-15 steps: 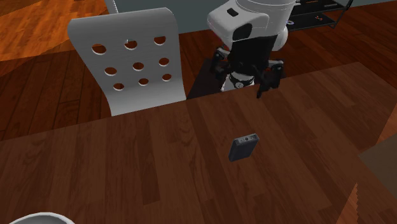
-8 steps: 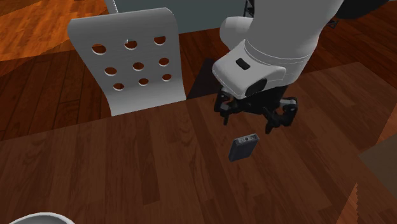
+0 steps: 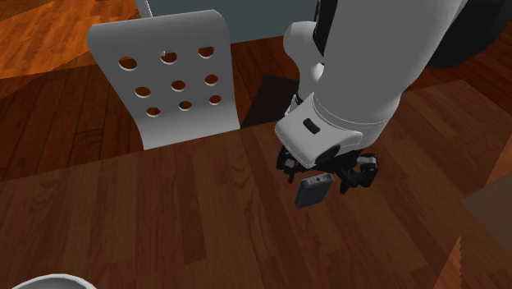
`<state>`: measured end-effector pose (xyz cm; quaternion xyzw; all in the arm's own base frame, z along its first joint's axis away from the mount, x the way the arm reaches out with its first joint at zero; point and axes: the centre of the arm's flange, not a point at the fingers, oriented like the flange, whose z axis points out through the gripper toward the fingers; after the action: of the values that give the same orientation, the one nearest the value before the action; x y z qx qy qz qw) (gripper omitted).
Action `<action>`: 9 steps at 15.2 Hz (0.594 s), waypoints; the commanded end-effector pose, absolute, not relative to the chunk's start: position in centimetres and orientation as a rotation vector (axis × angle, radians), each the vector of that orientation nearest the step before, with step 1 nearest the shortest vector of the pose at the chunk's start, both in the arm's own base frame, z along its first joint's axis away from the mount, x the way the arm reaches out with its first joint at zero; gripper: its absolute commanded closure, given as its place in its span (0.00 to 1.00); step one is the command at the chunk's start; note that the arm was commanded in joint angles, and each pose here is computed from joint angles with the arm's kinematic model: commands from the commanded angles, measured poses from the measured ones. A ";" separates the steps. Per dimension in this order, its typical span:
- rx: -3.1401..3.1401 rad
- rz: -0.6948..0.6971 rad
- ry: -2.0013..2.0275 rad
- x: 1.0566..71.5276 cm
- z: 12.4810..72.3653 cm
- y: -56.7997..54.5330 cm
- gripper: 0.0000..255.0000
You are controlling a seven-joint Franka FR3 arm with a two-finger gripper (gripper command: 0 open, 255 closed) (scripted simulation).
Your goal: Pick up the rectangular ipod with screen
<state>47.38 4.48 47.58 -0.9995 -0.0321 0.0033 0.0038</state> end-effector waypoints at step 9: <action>-3.132 0.010 -0.101 47.3 46.6 4.4 1.00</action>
<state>47.30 4.38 46.71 -0.9995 -0.0317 0.0020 0.0036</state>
